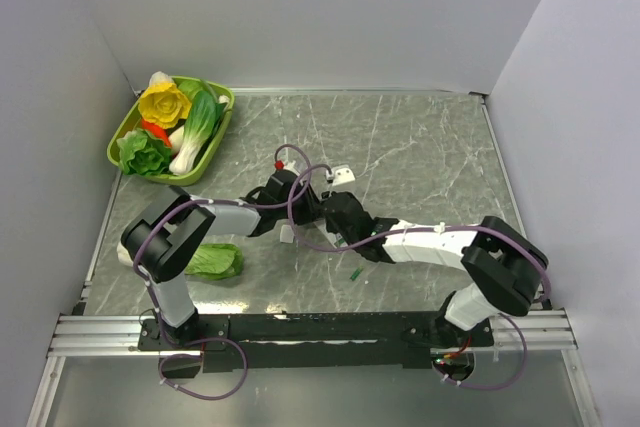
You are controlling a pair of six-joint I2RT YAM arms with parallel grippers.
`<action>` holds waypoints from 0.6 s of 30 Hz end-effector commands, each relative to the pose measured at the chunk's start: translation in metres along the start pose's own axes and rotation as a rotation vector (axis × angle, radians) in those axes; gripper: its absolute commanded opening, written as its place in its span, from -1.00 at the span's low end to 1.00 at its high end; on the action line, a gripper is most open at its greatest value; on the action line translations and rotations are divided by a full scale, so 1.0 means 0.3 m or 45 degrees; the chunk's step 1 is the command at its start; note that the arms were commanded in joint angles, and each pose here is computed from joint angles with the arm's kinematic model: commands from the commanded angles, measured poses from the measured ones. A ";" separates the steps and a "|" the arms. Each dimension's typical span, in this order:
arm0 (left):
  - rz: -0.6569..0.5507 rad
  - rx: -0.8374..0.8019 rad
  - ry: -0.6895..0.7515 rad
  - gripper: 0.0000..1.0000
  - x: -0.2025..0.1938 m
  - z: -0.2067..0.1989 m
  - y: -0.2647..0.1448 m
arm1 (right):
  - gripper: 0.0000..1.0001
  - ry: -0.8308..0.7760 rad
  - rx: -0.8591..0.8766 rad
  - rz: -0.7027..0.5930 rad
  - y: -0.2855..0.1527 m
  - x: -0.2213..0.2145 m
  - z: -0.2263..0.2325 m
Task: Unload the batteries from the remote control
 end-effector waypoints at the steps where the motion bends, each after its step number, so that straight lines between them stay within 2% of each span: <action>1: 0.182 0.260 0.010 -0.43 -0.121 0.153 0.000 | -1.00 -0.067 -0.029 0.168 -0.084 -0.024 -0.052; 4: 0.168 0.245 0.029 -0.42 -0.093 0.129 -0.004 | -1.00 -0.034 -0.083 0.161 -0.145 0.016 -0.085; 13: 0.096 0.168 0.089 -0.37 -0.002 0.039 -0.022 | -1.00 0.249 -0.277 0.350 -0.353 -0.158 -0.275; 16: 0.079 0.149 0.097 -0.36 0.020 0.015 -0.030 | -1.00 0.351 -0.225 0.327 -0.376 -0.191 -0.281; 18: 0.060 0.130 0.103 -0.34 0.035 -0.001 -0.038 | -1.00 0.348 -0.198 0.332 -0.376 -0.224 -0.289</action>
Point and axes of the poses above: each gripper's point midway between its finger pads, its own y axis out along the fingers, its own z axis along the line the jaws close on, x = y × z, the point moved 4 cm from there along -y, back along the fingers, and after that the axes turned 12 degrees about y, right-handed, at the moved point
